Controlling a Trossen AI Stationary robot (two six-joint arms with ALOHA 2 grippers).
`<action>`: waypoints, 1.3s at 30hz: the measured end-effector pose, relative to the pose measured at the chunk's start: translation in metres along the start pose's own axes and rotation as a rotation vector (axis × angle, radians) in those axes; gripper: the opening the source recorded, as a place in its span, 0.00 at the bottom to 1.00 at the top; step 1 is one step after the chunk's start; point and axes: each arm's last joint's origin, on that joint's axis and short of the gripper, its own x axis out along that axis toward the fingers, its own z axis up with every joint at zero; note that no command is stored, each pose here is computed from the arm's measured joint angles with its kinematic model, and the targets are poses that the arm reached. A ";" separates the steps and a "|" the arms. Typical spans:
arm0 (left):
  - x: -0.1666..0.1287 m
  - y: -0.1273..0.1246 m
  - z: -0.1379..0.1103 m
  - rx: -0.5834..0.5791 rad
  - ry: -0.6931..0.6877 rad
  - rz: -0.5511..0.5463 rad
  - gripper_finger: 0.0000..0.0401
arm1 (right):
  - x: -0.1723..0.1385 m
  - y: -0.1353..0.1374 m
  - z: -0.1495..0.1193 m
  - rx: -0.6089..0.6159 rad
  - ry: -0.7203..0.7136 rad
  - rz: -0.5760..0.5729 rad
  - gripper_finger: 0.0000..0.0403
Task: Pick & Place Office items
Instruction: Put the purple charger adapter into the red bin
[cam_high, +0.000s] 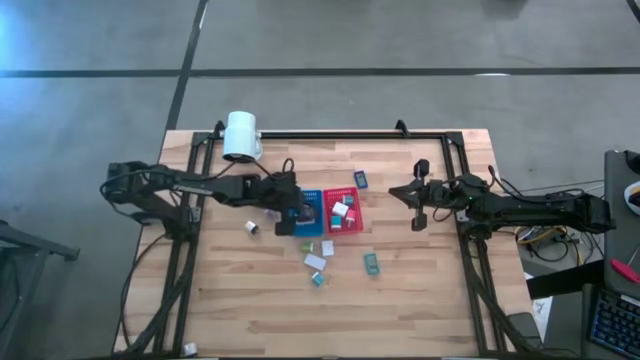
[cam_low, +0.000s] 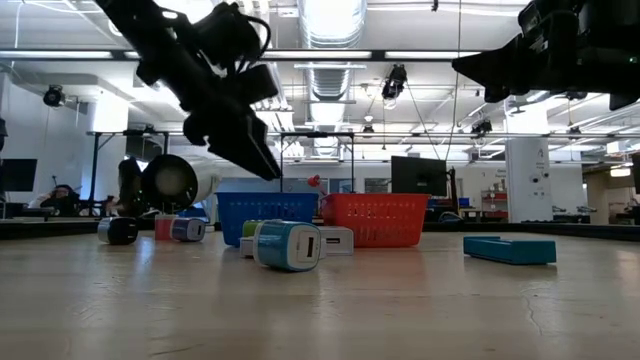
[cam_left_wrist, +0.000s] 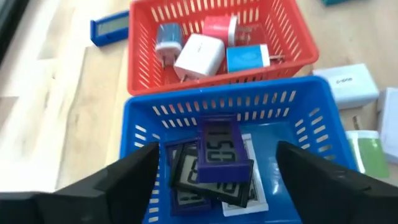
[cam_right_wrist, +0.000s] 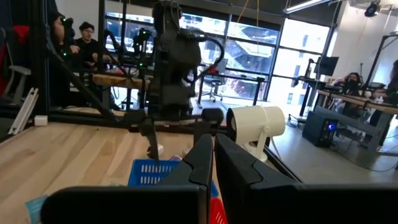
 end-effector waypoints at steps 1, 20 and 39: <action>-0.004 0.000 0.001 0.000 -0.007 0.002 0.84 | 0.000 0.000 0.000 0.000 0.001 0.000 0.03; -0.137 -0.015 -0.059 -0.116 -0.673 0.127 0.19 | 0.000 0.000 -0.001 -0.002 0.008 0.001 0.03; -0.112 -0.028 -0.116 -0.174 -0.697 0.111 0.00 | 0.000 0.000 -0.001 -0.002 0.010 0.001 0.03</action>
